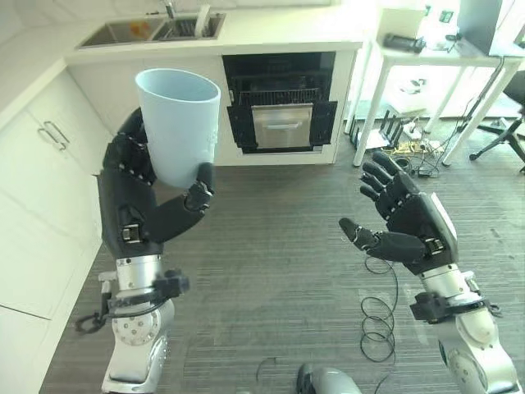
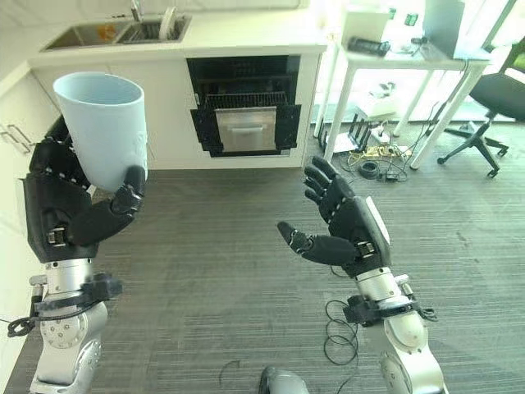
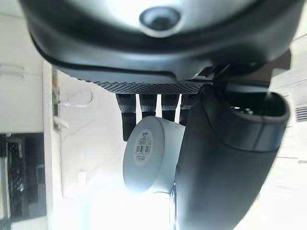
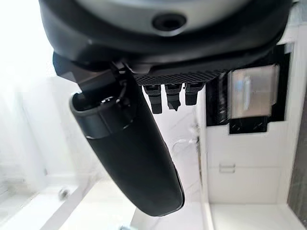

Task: Place the dishes in the dishwasher.

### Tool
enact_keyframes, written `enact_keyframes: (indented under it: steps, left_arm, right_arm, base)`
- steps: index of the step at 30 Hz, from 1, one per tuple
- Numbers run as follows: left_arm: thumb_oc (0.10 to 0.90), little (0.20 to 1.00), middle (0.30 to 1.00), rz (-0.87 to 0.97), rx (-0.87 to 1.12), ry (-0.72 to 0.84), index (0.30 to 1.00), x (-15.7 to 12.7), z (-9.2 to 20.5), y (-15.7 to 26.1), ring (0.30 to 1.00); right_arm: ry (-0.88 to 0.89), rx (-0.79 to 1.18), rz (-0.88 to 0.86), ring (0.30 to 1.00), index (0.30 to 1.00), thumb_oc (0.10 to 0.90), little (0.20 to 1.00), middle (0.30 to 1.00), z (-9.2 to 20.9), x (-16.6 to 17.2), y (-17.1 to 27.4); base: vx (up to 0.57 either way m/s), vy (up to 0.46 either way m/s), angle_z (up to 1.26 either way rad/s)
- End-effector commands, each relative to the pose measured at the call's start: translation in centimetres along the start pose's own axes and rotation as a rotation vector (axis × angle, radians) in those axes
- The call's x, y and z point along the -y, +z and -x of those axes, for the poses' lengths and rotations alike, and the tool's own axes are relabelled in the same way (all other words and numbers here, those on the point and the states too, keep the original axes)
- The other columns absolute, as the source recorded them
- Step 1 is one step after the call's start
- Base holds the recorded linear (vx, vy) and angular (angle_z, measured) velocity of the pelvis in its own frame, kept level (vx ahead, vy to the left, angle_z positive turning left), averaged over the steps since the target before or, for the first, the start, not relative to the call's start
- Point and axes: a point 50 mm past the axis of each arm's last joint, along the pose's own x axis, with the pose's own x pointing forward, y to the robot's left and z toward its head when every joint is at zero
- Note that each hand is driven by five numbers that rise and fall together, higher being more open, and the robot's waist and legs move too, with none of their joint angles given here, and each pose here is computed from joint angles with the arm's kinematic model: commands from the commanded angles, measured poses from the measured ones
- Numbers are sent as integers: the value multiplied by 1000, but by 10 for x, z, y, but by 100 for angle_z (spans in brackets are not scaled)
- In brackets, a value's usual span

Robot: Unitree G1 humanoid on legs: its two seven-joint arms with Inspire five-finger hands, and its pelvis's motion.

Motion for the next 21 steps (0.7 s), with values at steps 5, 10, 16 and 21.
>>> enact_keyframes:
  steps: [5,10,16,21]
  left_arm:
    - [400,300,300,27,245,-15,300,-11,1,40,300]
    - [400,300,300,14,268,-13,300,-8,-9,40,300]
    - [400,300,300,-19,309,-108,300,4,-25,45,300]
    - [400,300,300,-8,299,-133,300,7,-32,46,300]
  right_arm:
    - [93,232,-2,900,900,800,900,900,-14,-12,38]
    - [104,241,-15,900,900,800,900,900,-11,-12,42]
    - [60,278,-47,900,900,800,900,900,-13,-14,44]
    - [36,296,-72,900,900,800,900,900,-19,-23,40]
  base:
    - [290,211,-10]
    - [416,321,-55]
    - [286,162,-10]
    - [324,217,18]
